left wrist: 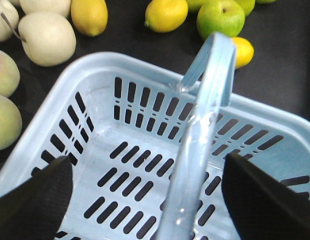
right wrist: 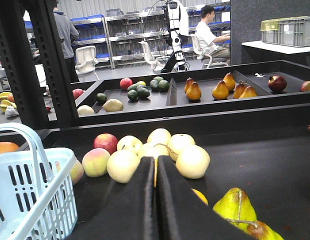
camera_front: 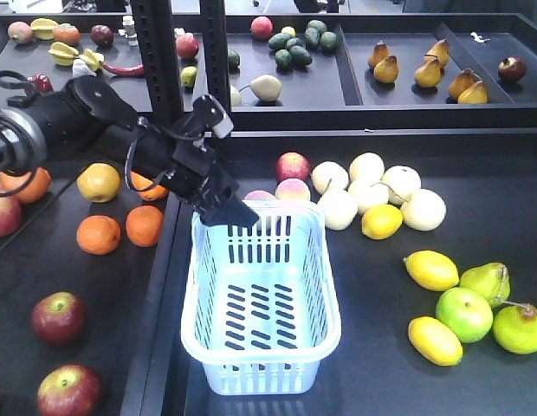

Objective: Pick three apples into basket with both arms
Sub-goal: 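Move the left gripper over the basket handle and close on it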

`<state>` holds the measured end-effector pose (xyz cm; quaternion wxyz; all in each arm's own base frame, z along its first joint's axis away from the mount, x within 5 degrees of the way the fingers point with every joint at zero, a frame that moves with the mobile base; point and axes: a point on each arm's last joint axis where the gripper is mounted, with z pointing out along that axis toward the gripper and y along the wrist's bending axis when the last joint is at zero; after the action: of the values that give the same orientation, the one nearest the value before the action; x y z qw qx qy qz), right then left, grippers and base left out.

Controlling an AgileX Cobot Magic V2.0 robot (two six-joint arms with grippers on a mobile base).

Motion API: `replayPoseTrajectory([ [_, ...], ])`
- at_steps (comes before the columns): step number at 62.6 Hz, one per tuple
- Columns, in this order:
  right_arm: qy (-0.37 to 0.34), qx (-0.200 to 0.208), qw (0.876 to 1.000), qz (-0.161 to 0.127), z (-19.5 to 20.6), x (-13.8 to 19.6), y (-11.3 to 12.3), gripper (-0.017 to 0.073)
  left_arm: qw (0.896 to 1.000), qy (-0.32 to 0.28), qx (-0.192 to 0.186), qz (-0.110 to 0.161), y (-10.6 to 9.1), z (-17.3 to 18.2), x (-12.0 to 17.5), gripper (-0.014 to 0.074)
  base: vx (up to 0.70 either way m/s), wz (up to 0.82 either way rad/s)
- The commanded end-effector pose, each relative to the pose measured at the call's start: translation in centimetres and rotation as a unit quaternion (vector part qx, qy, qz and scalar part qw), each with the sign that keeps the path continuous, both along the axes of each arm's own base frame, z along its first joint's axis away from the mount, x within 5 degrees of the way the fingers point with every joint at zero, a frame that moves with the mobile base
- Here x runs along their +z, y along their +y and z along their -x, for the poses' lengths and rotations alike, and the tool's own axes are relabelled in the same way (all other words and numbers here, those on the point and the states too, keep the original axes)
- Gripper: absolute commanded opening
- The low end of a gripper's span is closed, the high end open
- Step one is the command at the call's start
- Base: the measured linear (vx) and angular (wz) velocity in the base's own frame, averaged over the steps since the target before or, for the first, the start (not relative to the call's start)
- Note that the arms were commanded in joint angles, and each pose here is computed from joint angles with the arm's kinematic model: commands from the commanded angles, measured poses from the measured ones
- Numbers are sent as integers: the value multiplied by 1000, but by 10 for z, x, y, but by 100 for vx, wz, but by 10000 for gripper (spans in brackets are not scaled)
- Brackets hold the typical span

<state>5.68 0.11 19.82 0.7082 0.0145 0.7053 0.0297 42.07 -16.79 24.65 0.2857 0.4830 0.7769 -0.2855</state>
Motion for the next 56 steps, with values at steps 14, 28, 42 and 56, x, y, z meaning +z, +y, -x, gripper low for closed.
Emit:
replayPoseTrajectory([
  [14, -37, -1, 999, 5, 1, 3, 0, -5, 999, -20, -1, 30, -7, -3, 13, 566, 0, 0],
  [28, -37, -1, 999, 5, 1, 3, 0, -5, 999, -18, 8, 49, -9, -4, 15, 422, 0, 0],
  [42, -37, -1, 999, 5, 1, 3, 0, -5, 997, -2, 1, 80, -12, 0, 23, 69, 0, 0],
  [56, -37, -1, 999, 5, 1, 3, 0, -5, 992, 3, -19, 123, -14, 13, 49, -8, 0, 0],
])
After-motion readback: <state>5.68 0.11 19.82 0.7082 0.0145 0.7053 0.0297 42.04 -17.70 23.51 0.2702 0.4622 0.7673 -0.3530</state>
